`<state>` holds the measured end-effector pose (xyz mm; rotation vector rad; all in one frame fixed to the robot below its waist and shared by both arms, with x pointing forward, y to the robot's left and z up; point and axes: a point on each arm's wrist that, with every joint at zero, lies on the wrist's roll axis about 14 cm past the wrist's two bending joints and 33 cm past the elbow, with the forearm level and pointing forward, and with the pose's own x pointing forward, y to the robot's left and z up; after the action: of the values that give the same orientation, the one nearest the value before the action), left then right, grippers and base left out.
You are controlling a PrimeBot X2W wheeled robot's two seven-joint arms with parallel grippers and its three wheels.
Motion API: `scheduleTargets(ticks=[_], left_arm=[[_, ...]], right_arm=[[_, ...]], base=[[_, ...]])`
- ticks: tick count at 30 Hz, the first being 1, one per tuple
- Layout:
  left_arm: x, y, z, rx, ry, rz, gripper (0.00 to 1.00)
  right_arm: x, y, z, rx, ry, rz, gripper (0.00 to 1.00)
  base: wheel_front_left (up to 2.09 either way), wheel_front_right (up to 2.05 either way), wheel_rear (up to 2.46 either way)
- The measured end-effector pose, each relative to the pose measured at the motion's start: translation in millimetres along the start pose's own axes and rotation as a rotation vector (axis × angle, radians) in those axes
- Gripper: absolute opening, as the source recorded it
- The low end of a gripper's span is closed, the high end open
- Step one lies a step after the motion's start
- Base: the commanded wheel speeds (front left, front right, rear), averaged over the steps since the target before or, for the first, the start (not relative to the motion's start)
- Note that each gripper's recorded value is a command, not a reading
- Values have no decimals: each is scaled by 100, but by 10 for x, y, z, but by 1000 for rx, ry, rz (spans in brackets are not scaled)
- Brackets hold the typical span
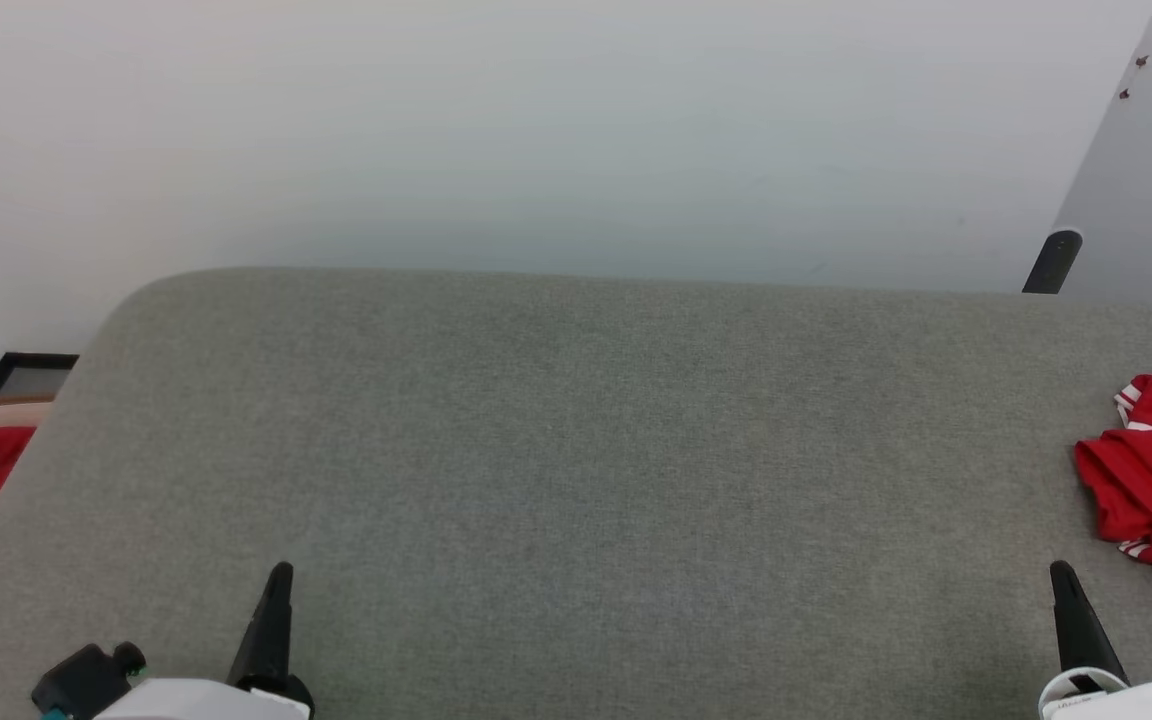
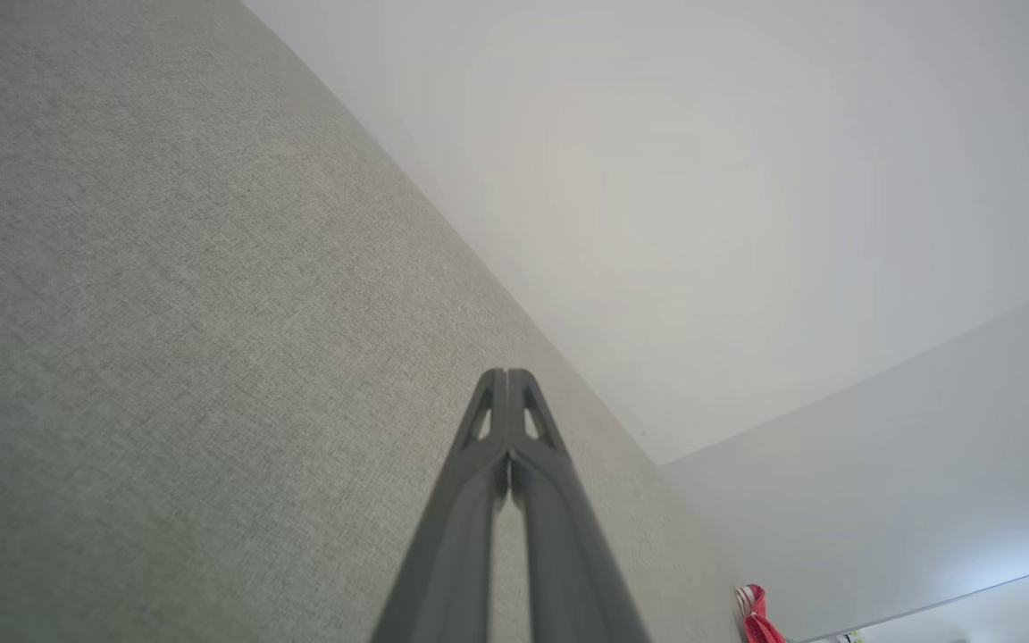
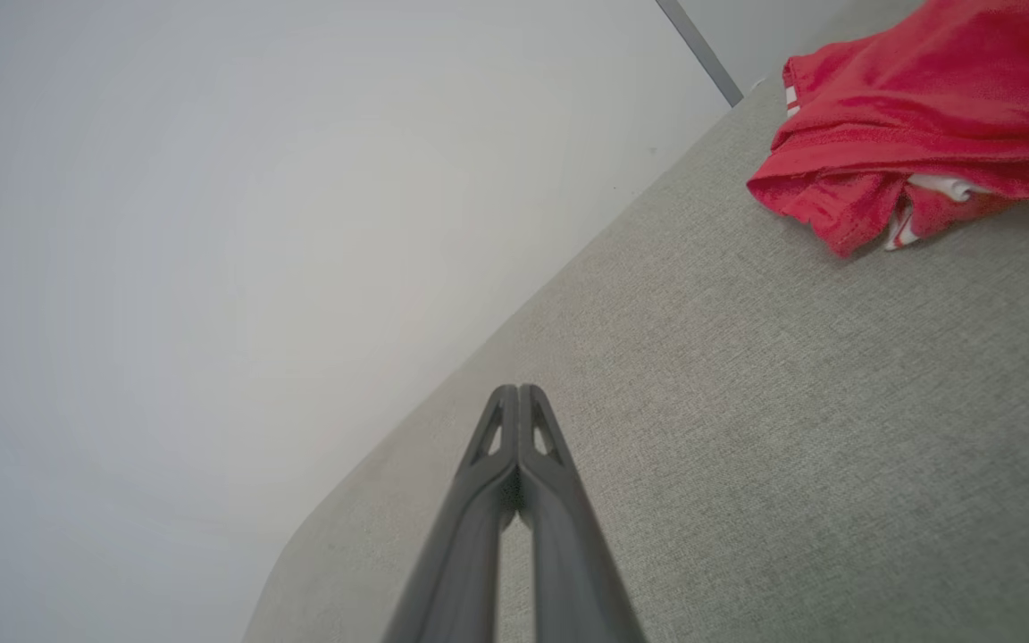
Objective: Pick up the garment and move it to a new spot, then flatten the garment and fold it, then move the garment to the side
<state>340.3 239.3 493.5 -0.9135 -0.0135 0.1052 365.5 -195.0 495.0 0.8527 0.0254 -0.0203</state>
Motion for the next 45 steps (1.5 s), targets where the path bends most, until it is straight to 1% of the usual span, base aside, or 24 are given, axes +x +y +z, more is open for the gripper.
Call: scheduleTargets(ticks=[22,45], left_arm=[[145,-102,-70,-230,21,-8,0],[275,-217,-149,-428,46,-27,0]], right_arm=[[83,13,20,254,5,-4,0],[145,24,45,468,7,2,0]], base=[[0,0,0],[0,0,0]])
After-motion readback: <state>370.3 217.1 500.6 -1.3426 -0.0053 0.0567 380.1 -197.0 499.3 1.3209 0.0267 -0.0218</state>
